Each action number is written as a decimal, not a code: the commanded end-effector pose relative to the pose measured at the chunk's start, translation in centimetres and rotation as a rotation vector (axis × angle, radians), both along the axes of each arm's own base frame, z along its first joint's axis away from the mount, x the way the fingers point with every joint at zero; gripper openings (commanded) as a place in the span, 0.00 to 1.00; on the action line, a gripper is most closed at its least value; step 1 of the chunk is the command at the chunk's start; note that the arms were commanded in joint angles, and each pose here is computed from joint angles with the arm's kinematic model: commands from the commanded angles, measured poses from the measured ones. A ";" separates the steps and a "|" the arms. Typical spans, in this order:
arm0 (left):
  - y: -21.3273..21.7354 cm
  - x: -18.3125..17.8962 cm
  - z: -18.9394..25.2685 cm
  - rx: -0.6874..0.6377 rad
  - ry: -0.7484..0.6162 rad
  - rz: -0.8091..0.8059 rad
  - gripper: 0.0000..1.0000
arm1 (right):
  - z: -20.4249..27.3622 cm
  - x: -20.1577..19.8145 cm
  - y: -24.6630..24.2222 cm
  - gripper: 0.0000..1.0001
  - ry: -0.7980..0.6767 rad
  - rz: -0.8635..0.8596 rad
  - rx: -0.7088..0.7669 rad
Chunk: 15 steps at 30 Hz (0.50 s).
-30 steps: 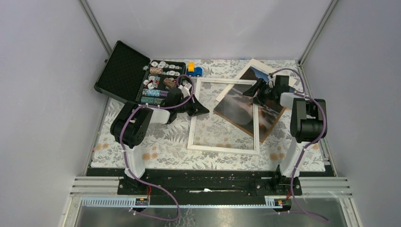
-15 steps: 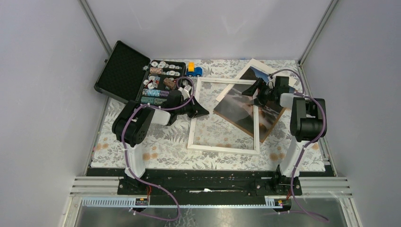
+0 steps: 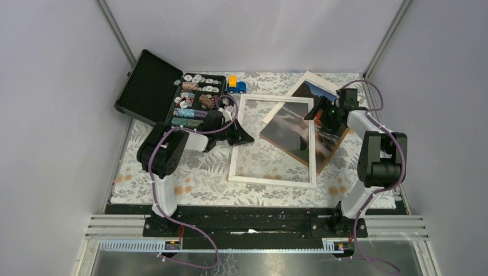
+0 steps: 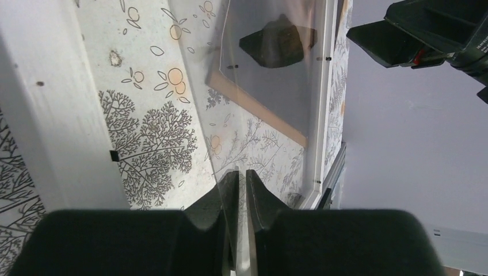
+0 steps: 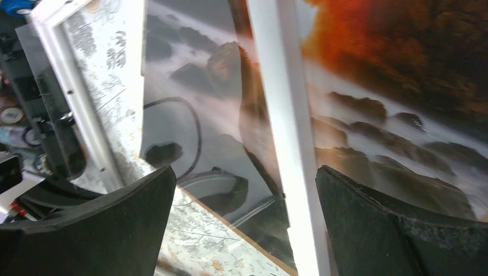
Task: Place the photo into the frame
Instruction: Place the photo frame item in the photo frame.
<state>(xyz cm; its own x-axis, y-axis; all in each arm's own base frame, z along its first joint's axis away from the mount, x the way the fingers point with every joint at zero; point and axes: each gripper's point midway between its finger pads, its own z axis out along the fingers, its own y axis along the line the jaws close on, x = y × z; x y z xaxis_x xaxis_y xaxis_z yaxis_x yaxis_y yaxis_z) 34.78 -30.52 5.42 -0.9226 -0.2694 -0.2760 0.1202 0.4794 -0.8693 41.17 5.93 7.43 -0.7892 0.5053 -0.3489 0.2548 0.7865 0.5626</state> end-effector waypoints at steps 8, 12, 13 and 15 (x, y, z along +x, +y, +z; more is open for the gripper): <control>-2.4 0.6 1.2 0.101 -0.089 -0.063 0.17 | -1.9 0.0 -1.4 1.00 0.044 -0.032 -0.077; -3.2 0.9 1.5 0.125 -0.120 -0.088 0.13 | -2.6 0.1 -1.4 1.00 0.049 -0.049 -0.074; -3.4 0.8 1.4 0.128 -0.122 -0.093 0.11 | -2.7 0.1 -1.6 1.00 0.046 -0.059 -0.074; -3.8 0.7 1.5 0.129 -0.130 -0.109 0.10 | -2.7 0.3 -1.7 0.99 0.032 -0.085 -0.065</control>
<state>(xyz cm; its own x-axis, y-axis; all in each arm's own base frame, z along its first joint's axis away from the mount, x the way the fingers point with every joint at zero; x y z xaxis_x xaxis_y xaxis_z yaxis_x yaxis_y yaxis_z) 34.61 -33.21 5.83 -0.9247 -0.1581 -0.3463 0.2044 0.5611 -0.8021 40.60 4.44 4.43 -0.7898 0.5173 -0.3296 0.3329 0.8128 0.4780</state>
